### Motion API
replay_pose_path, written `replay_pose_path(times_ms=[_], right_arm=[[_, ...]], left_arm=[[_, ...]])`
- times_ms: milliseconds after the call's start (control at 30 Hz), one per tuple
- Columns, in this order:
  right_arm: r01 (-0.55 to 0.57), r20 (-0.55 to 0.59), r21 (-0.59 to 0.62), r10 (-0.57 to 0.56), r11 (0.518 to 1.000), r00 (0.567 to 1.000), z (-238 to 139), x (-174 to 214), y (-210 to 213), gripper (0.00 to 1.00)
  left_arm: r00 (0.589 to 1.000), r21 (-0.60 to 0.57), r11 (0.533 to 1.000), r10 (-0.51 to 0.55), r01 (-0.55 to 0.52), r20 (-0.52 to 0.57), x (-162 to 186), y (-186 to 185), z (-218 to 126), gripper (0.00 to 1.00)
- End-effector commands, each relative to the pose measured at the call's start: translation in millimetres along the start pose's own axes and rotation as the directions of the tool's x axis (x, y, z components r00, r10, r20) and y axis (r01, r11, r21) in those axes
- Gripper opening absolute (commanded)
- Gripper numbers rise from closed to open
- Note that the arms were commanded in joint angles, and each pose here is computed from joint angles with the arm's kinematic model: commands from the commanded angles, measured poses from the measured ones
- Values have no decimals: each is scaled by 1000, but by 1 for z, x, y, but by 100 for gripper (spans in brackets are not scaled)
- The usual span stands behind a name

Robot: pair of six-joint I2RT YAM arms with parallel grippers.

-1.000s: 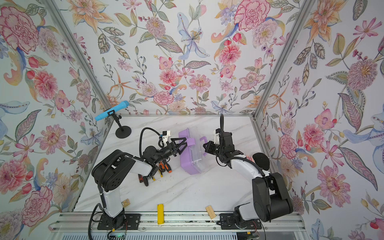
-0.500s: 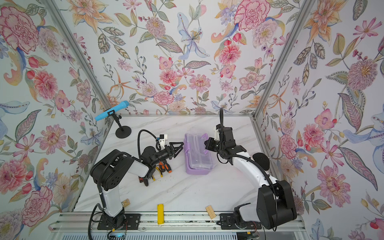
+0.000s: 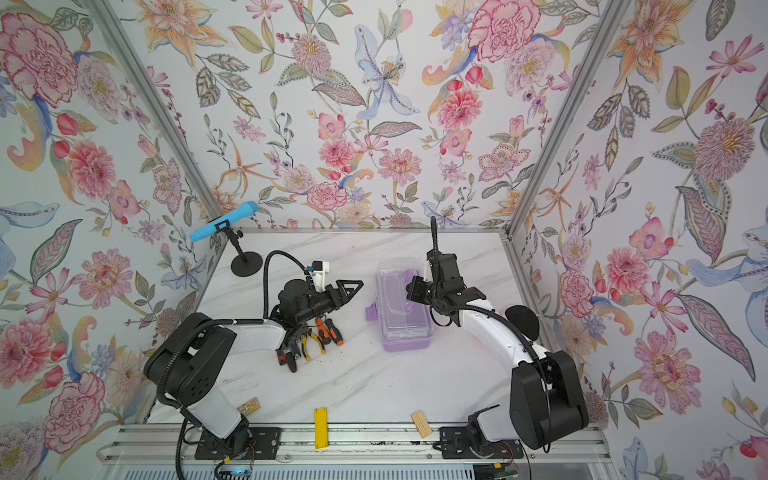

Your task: Pack the tool kit

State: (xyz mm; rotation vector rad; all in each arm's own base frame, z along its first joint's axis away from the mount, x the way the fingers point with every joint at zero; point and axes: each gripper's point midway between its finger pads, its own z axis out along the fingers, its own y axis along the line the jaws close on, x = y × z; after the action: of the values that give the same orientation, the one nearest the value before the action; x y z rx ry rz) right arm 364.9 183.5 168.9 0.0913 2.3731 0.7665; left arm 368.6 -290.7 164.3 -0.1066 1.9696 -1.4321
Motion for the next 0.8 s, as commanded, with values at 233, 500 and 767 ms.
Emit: replay_pose_path(times_ms=[233, 500, 767], right_arm=[[-212, -17, -421, 226, 882, 974, -24, -26, 32, 0], [-265, -75, -538, 268, 800, 961, -27, -26, 36, 0], [-260, -81, -510, 255, 820, 963, -22, -20, 25, 0]], left_arm=[[997, 3, 997, 81, -81, -16, -5, -13, 8, 95], [997, 68, 996, 63, -60, -54, 7, -26, 36, 94], [995, 130, 990, 71, -62, -67, 5, -47, 55, 93]])
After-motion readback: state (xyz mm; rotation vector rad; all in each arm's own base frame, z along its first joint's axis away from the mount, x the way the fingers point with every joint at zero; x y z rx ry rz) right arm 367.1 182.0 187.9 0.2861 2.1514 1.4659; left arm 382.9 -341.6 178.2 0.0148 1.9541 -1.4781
